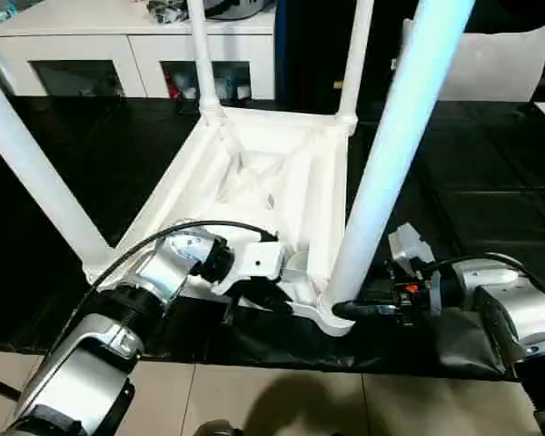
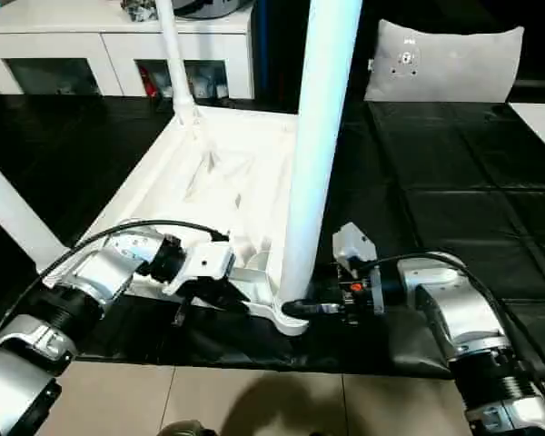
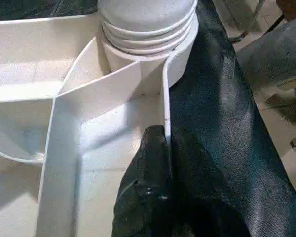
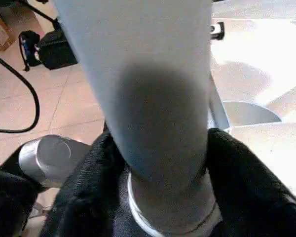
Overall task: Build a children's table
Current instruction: Rotate leg to tighten
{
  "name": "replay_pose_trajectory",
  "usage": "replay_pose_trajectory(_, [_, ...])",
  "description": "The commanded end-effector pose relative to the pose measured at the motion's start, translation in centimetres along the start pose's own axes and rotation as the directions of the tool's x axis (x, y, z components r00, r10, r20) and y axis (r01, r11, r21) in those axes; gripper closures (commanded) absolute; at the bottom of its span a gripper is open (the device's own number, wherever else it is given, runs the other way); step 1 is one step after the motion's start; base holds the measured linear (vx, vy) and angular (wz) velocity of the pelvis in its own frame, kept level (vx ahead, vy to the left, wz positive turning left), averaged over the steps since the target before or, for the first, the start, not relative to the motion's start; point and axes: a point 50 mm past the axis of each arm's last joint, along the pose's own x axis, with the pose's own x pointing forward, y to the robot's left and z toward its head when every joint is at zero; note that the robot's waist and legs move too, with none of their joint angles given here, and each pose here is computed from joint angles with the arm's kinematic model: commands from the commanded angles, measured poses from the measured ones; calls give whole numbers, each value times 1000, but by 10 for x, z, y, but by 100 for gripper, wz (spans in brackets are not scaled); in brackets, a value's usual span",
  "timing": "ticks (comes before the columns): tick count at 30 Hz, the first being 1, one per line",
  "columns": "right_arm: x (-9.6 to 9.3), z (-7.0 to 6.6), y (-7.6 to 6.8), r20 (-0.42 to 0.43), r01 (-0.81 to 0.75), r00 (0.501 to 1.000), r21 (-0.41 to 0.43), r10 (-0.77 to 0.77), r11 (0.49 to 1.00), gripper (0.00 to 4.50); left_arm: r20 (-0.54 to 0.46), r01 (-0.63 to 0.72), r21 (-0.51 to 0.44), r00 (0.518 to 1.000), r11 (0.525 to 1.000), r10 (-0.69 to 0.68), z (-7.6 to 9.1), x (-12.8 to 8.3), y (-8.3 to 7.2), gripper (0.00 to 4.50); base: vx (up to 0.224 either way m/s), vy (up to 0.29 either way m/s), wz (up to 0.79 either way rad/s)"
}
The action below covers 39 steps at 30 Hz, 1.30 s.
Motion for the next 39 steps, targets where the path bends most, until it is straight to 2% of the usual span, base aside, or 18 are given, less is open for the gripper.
replay_pose_trajectory(1, [1, 6, 3, 6, -50, 999, -12, 50, 999, 209, -16, 22, 35, 1000, 999, -21, 4, -3, 2, 450, 0, 0, 0])
replay_pose_trajectory(2, [1, 5, 4, 11, -56, 998, -4, 56, 998, 228, -15, 24, 33, 1000, 999, -23, 4, -3, 2, 450, 0, 0, 0])
replay_pose_trajectory(5, [3, 4, 5, 31, -66, 997, 18, 65, 998, 241, -9, 26, 24, 1000, 999, -26, 2, -2, 1, 450, 0, 0, 0])
replay_pose_trajectory(10, [14, 2, 5, 87, -45, 995, 78, 38, 996, 249, 34, -6, -4, 999, 1000, 6, 5, -1, 1, 450, 0, 0, 0])
replay_pose_trajectory(13, [23, 0, 2, 109, 26, 993, 114, -39, 993, 250, 66, -68, -44, 995, 997, 71, 9, 1, 6, 450, 0, 0, 0])
replay_pose_trajectory(14, [35, -1, -6, 79, 177, 979, 131, -188, 976, 250, 79, -162, -97, 982, 982, 170, 13, 4, 13, 450, 0, 0, 0])
replay_pose_trajectory(15, [35, -1, -6, 78, 181, 978, 131, -192, 975, 250, 79, -164, -98, 982, 981, 172, 14, 4, 13, 450, 0, 0, 0])
replay_pose_trajectory(17, [45, 0, -18, 54, 345, 933, 151, -356, 927, 250, 89, -251, -159, 960, 955, 267, 19, 10, 21, 450, 0, 0, 0])
replay_pose_trajectory(18, [51, 1, -28, 28, 467, 878, 174, -478, 867, 250, 93, -319, -208, 935, 925, 343, 25, 15, 27, 450, 0, 0, 0])
replay_pose_trajectory(19, [51, 1, -29, 26, 475, 874, 176, -486, 862, 250, 94, -323, -211, 933, 923, 348, 25, 16, 27, 450, 0, 0, 0])
replay_pose_trajectory(23, [60, 6, -46, -23, 652, 747, 224, -665, 724, 254, 102, -413, -294, 883, 862, 458, 36, 29, 36, 450, 0, 0, 0])
replay_pose_trajectory(26, [67, 13, -54, -3, 726, 665, 235, -746, 646, 254, 92, -503, -342, 823, 794, 561, 46, 38, 45, 450, 0, 0, 0])
replay_pose_trajectory(27, [69, 14, -54, 12, 719, 671, 232, -741, 655, 254, 93, -510, -343, 817, 789, 569, 47, 39, 46, 450, 0, 0, 0])
replay_pose_trajectory(28, [71, 17, -53, 39, 702, 685, 231, -728, 673, 220, 98, -515, -344, 812, 785, 576, 49, 40, 47, 450, 0, 0, 0])
replay_pose_trajectory(30, [72, 18, -52, 46, 702, 683, 235, -729, 673, 186, 94, -518, -347, 810, 782, 579, 50, 40, 47, 450, 0, 0, 0])
replay_pose_trajectory(33, [70, 23, -48, 95, 690, 684, 237, -723, 684, 167, 61, -536, -330, 809, 777, 585, 45, 35, 47, 450, 0, 0, 0])
replay_pose_trajectory(36, [62, 21, -46, 108, 674, 704, 213, -702, 708, 143, 55, -540, -311, 812, 782, 581, 41, 29, 46, 450, 0, 0, 0])
replay_pose_trajectory(39, [40, 17, -41, 143, 611, 765, 147, -628, 778, 110, 55, -500, -261, 846, 826, 530, 31, 20, 41, 450, 0, 0, 0])
